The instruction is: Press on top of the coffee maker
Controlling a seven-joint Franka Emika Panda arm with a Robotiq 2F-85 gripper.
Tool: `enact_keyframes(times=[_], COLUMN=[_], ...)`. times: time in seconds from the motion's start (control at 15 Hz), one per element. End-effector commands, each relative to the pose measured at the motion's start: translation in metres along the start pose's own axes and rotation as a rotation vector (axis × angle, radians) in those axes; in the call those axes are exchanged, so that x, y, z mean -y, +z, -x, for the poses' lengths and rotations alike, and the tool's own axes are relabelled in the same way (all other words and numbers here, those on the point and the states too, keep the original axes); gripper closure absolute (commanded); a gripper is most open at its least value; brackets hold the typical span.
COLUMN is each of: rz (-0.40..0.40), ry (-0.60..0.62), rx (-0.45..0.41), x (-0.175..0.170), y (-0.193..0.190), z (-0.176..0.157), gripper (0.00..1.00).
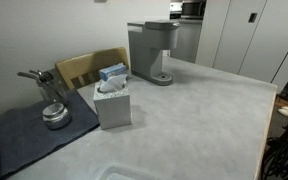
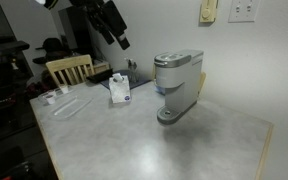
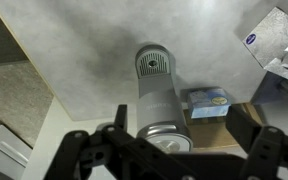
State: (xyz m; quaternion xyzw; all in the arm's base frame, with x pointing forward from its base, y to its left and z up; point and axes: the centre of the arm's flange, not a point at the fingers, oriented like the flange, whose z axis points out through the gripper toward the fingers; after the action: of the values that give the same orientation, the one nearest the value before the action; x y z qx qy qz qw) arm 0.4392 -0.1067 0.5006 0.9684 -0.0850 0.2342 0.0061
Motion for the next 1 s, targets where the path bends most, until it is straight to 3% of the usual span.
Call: enact_keyframes(times=[0.0, 0.13, 0.47, 0.53, 0.93], rz=[-0.011, -0.007, 0.016, 0.013, 0.015], ry=[-0.025, -0.022, 0.01, -0.004, -0.006], rx=[0.028, 0.058, 0.228, 0.166, 0.171], x=[0.006, 0.009, 0.007, 0.01, 0.011], y=[0.0, -0.003, 0.006, -0.002, -0.001], z=[-0.043, -0.062, -0.105, -0.073, -0.078], gripper=[0.0, 0.0, 0.0, 0.0, 0.0])
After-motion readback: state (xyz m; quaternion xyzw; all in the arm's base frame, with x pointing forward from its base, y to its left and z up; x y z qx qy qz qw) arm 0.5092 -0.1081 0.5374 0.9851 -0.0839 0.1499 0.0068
